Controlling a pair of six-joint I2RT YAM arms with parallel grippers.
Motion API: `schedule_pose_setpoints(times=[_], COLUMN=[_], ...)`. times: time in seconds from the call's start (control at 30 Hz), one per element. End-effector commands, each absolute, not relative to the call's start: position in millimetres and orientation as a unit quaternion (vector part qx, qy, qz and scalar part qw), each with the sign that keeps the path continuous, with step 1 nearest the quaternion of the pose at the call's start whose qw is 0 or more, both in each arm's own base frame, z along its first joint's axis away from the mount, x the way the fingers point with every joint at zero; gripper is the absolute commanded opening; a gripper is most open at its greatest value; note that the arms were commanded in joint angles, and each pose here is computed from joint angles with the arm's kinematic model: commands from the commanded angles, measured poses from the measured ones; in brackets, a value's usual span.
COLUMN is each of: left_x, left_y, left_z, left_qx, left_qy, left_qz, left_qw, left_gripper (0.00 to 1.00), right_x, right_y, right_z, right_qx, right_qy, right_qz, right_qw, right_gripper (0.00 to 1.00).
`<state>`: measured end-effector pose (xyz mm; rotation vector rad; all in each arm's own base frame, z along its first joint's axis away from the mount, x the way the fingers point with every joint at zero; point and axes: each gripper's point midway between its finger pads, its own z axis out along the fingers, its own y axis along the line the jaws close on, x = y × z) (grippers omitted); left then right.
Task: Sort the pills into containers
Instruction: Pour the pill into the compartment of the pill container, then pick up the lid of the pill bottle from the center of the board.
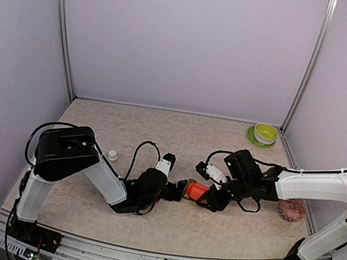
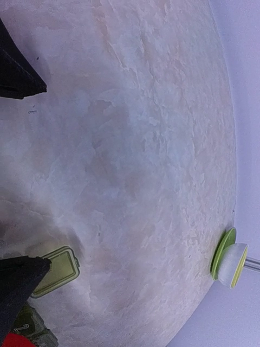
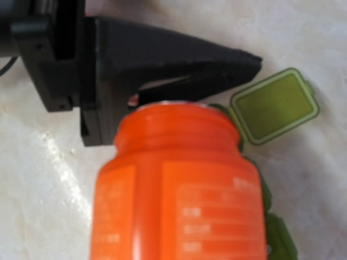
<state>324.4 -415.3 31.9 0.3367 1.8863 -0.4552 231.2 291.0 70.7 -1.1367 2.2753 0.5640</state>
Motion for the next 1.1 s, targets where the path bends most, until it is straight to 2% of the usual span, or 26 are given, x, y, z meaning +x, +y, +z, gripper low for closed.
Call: schedule_pose_setpoints(times=[0.0, 0.27, 0.6, 1.07], left_x=[318, 318, 321, 322], left_y=[-402, -405, -413, -424], left_z=[8, 24, 46, 82], left_qx=[0.167, 0.166, 0.175, 0.173], left_qy=[0.82, 0.816, 0.816, 0.815], left_qz=[-0.164, -0.173, -0.177, -0.194], left_qw=[0.523, 0.526, 0.522, 0.517], left_gripper=[0.99, 0.99, 0.99, 0.99], right_x=[234, 231, 225, 194], right_y=[297, 293, 276, 250], right_z=[90, 108, 147, 203], right_qx=[-0.413, -0.4, -0.38, -0.366], right_qy=[0.825, 0.798, 0.729, 0.607], right_qz=[0.232, 0.253, 0.272, 0.307], right_qw=[0.31, 0.374, 0.5, 0.635], right_gripper=[0.19, 0.19, 0.19, 0.21])
